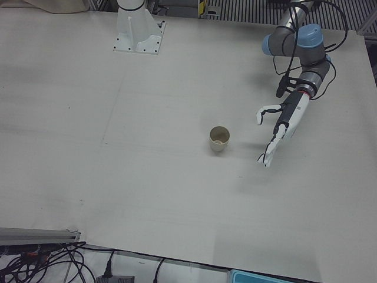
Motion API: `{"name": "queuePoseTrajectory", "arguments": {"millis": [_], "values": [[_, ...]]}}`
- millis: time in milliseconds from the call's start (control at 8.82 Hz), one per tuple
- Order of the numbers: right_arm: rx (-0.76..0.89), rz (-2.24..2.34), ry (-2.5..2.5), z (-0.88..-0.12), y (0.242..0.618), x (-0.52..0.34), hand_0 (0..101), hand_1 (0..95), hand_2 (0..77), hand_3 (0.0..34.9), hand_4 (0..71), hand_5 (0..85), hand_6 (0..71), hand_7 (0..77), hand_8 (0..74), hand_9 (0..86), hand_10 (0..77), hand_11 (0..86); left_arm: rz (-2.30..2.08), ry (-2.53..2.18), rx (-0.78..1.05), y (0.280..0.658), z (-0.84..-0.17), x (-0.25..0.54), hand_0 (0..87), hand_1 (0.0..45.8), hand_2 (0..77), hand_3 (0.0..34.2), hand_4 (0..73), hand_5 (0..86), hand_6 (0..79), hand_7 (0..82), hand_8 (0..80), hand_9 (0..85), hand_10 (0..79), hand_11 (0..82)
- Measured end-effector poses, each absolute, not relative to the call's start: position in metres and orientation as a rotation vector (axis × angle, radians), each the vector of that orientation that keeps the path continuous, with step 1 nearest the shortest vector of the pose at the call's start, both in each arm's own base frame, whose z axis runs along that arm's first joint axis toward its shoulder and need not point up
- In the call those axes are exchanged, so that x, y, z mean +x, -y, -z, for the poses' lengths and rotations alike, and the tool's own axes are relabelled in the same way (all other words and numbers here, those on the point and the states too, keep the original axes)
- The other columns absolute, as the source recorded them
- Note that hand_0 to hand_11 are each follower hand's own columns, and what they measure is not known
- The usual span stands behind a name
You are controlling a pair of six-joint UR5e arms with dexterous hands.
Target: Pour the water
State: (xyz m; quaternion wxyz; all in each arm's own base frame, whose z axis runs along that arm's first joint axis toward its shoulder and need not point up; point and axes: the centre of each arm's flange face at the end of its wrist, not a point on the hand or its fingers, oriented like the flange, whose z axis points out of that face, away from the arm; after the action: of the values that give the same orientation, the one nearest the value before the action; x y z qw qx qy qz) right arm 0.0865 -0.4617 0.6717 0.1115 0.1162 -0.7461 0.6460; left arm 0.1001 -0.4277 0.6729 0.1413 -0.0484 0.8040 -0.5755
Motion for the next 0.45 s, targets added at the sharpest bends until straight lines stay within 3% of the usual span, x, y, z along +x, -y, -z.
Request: {"name": "queuePoseTrajectory", "arguments": {"millis": [113,227,340,453], "values": [[0.341,-1.896,2.193,-0.6708,0.4619,0.0864,45,10.4,10.4,0.0,18.0,13.1,2.7,9.3,2.7,2.2,3.8,6.5,1.664,-2.316,-0.137,0.4264,-0.6743,0.0992,80.2,35.5,37.6,18.2,1.1,17.5,0.0,2.2,0.0,1.1,1.6,10.4],[0.346,-1.897,2.196,-0.6700,0.4622,0.0866,46,13.1,10.4,0.0,20.2,15.3,4.4,9.8,2.7,2.7,3.8,6.5,1.670,-2.305,-0.128,0.4238,-0.6769,0.0974,80.1,35.5,60.5,5.7,1.1,14.7,4.4,13.6,4.9,0.0,3.3,10.4],[0.349,-1.898,2.198,-0.6697,0.4623,0.0868,46,13.1,10.4,0.0,20.2,15.3,4.4,9.8,2.7,2.7,3.8,6.5,1.675,-2.295,-0.120,0.4218,-0.6787,0.0959,80.1,34.9,48.0,0.0,13.1,26.7,5.5,14.2,4.9,0.0,3.3,10.4],[0.351,-1.899,2.200,-0.6695,0.4624,0.0871,46,11.5,12.0,0.0,20.2,15.3,1.1,9.8,2.7,3.3,3.8,6.5,1.679,-2.289,-0.116,0.4208,-0.6794,0.0951,80.1,34.9,48.0,0.0,13.1,26.7,5.5,14.2,3.8,1.1,3.8,10.4]]}}
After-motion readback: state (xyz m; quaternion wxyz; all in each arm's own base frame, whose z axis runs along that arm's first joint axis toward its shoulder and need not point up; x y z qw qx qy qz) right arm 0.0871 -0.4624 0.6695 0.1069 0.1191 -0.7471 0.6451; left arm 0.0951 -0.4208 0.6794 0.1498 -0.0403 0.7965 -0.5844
